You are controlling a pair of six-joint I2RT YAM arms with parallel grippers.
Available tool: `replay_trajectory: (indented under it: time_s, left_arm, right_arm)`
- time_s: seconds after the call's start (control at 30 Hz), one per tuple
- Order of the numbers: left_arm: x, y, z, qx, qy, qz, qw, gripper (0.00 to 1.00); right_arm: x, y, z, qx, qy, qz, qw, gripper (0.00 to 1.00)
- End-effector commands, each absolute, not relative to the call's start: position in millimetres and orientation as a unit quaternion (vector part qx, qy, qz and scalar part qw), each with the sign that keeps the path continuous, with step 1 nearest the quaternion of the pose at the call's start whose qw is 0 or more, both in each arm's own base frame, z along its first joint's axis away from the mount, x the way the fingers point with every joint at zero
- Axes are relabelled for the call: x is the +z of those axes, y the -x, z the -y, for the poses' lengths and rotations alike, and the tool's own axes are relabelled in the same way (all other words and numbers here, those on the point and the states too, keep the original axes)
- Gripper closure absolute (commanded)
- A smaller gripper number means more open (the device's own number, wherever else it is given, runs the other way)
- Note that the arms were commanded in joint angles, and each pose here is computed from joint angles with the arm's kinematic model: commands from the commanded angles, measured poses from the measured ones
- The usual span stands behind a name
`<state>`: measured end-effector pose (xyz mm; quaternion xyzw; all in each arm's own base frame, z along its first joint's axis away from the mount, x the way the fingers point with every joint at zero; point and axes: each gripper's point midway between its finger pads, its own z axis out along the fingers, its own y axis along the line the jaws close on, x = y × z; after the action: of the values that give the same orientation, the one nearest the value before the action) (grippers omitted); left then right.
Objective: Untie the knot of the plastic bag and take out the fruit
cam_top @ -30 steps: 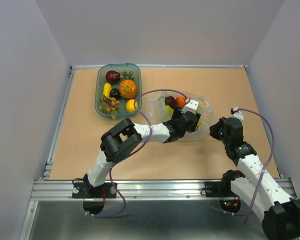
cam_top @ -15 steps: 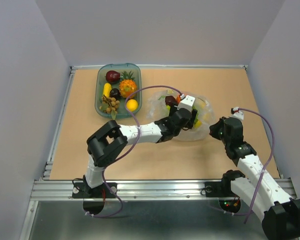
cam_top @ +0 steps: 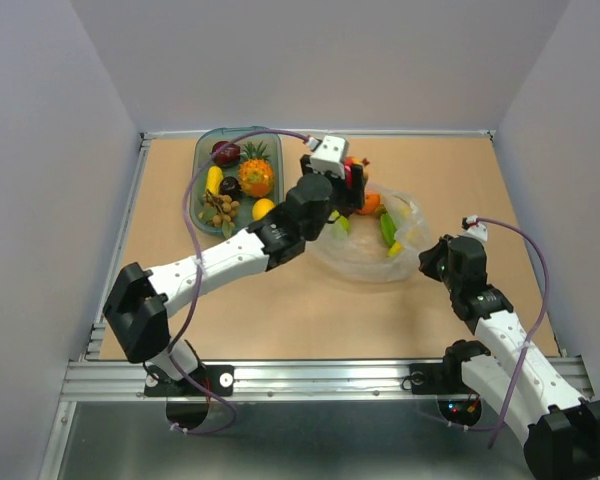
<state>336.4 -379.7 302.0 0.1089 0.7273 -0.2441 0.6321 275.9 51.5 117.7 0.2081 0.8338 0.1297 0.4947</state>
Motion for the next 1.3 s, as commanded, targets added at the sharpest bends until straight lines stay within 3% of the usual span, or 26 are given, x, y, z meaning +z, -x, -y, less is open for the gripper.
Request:
replay_trajectory:
  time_s: [0.0, 0.1, 0.3, 0.7, 0.8, 0.93, 1.13, 1.27]
  left_arm:
    - [361.6, -370.2, 299.8, -0.210, -0.035, -0.700, 0.681, 0.94]
    - [366.7, -395.6, 248.4, -0.162, 0.012, -0.700, 0.695, 0.92]
    - [320.9, -449.4, 151.0, -0.079, 0.107, -0.731, 0.669, 0.89]
    - [205.5, -432.6, 118.1, -0.035, 0.137, -0.813, 0.565, 0.69]
    - [194.8, -427.8, 118.0, -0.034, 0.135, -0.821, 0.554, 0.52]
    - [187.8, -424.5, 117.6, -0.032, 0.132, -0.828, 0.544, 0.21]
    - [192.2, -420.1, 113.3, -0.026, 0.135, -0.826, 0.546, 0.02]
    - [192.8, -418.2, 109.4, -0.017, 0.138, -0.826, 0.546, 0.01]
  right_arm:
    - [121.5, -277.2, -57.5, 0.143, -0.200, -0.826, 0.507, 1.00]
    - [121.2, -276.6, -59.3, 0.143, -0.196, -0.827, 0.507, 1.00]
    - [122.9, -275.8, -61.3, 0.145, -0.193, -0.825, 0.510, 1.00]
    - [123.3, -275.2, -63.8, 0.148, -0.190, -0.826, 0.510, 1.00]
    - [124.1, -275.4, -63.7, 0.148, -0.191, -0.825, 0.512, 1.00]
    - [123.7, -275.3, -63.3, 0.147, -0.190, -0.825, 0.511, 0.99]
    - [123.4, -275.3, -63.3, 0.147, -0.190, -0.825, 0.511, 1.00]
    - [123.8, -275.3, -62.9, 0.147, -0.191, -0.824, 0.512, 1.00]
